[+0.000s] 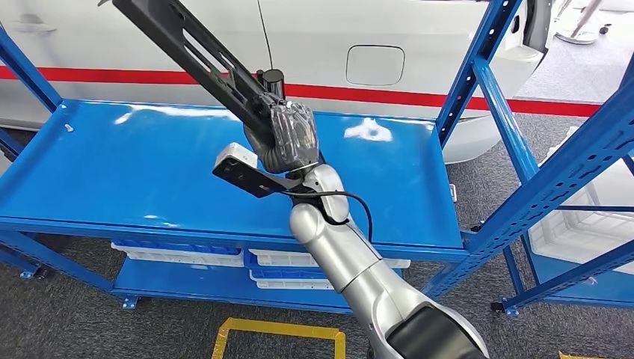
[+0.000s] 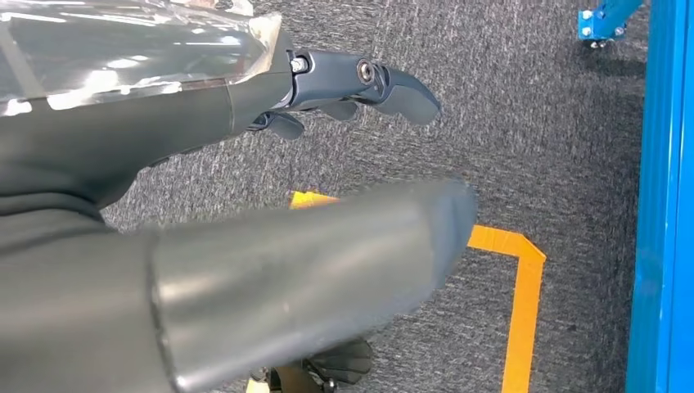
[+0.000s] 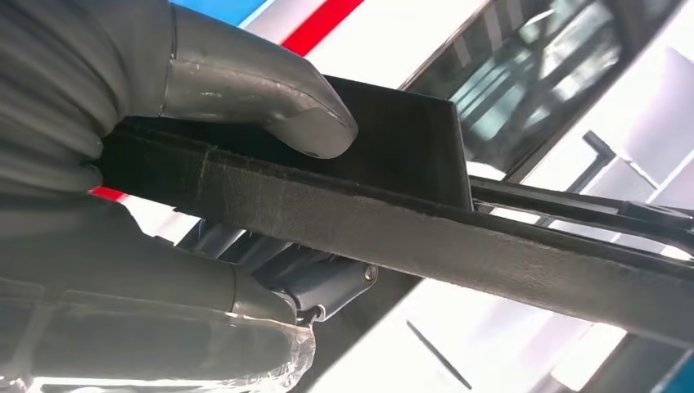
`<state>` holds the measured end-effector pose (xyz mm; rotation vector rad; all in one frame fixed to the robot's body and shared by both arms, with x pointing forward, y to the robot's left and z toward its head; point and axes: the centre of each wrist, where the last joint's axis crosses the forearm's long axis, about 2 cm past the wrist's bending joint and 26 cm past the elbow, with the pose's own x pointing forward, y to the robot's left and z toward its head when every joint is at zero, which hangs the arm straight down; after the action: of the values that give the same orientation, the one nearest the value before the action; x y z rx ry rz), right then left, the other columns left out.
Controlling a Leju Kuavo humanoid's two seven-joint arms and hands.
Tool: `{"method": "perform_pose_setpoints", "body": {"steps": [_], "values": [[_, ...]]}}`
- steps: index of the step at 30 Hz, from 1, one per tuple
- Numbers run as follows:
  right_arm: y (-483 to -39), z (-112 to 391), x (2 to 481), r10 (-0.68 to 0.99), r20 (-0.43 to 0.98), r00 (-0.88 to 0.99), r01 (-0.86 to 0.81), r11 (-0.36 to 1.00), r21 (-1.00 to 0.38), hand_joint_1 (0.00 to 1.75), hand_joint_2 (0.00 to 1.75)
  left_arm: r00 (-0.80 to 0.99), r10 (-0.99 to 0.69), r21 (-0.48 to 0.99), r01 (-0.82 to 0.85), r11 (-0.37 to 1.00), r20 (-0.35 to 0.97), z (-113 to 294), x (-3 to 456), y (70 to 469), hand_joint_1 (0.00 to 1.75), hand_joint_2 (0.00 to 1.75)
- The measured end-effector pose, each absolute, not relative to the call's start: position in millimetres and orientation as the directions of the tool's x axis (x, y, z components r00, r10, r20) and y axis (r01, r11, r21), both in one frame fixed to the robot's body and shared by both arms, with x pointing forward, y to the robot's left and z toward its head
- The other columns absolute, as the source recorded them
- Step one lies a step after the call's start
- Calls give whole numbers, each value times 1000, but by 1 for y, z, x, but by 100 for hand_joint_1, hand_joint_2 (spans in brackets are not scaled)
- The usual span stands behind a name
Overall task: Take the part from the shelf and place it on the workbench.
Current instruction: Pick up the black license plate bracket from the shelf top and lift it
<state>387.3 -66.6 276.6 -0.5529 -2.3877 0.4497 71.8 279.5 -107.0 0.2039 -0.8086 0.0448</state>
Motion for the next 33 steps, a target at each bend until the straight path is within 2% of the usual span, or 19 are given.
{"method": "perform_pose_setpoints", "body": {"steps": [8,13,22,33], "values": [[-76,298,385,156,678,-719,-16,971,-240,175,175,690,-30,161,-126,979,723,-107,71,280,0,175],[-85,304,384,6,707,-707,-134,981,-142,175,175,691,-30,165,-129,978,722,-107,71,280,0,175],[-94,308,381,-61,703,-708,-183,978,-99,175,175,699,-66,216,-129,968,712,-107,71,282,0,175],[-99,304,379,-55,708,-704,-190,975,-113,175,175,730,-57,221,-130,966,681,-107,70,282,0,175]]}}
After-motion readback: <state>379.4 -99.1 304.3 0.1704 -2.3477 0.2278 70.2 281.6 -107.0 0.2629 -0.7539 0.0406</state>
